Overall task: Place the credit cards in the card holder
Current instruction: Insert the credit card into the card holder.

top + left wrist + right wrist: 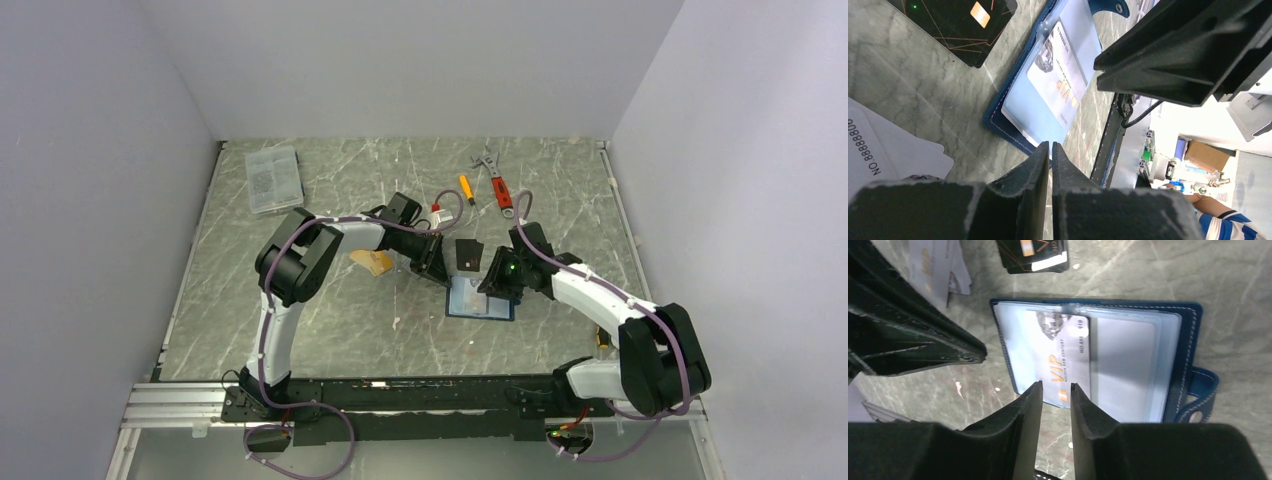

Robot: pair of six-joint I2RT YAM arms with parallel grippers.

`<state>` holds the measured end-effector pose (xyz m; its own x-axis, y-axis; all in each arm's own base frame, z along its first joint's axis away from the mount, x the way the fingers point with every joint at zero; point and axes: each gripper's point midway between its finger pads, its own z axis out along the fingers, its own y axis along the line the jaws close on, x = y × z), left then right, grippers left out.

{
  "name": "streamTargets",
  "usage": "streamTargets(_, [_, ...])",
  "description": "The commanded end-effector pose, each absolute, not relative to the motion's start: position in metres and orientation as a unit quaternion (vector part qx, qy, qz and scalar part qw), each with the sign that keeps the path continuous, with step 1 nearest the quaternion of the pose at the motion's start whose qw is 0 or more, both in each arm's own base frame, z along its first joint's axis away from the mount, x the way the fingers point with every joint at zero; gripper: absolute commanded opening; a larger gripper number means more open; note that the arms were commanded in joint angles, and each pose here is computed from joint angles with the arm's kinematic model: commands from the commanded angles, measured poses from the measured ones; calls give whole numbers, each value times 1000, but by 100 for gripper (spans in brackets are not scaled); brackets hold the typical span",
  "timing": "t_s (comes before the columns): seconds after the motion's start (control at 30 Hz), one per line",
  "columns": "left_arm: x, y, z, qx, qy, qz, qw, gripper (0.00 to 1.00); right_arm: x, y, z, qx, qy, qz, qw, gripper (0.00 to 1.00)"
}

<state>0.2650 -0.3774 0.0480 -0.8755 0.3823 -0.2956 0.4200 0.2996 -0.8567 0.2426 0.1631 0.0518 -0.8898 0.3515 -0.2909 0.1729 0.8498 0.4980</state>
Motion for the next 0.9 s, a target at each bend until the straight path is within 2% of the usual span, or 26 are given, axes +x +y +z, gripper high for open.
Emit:
streamTargets(0.0, [264, -376, 71, 278, 792, -542, 43, 13, 244, 147, 46, 151, 948, 195, 203, 26])
streamTargets(0.23, [260, -373, 65, 272, 796, -540, 36, 12, 241, 136, 32, 164, 950, 179, 194, 19])
streamTargets(0.33, [259, -374, 64, 271, 796, -540, 33, 12, 240, 138, 26, 164, 952, 180, 186, 13])
streamTargets(0.87, [260, -375, 57, 269, 799, -538, 26, 11, 247, 178, 27, 142, 948, 226, 173, 10])
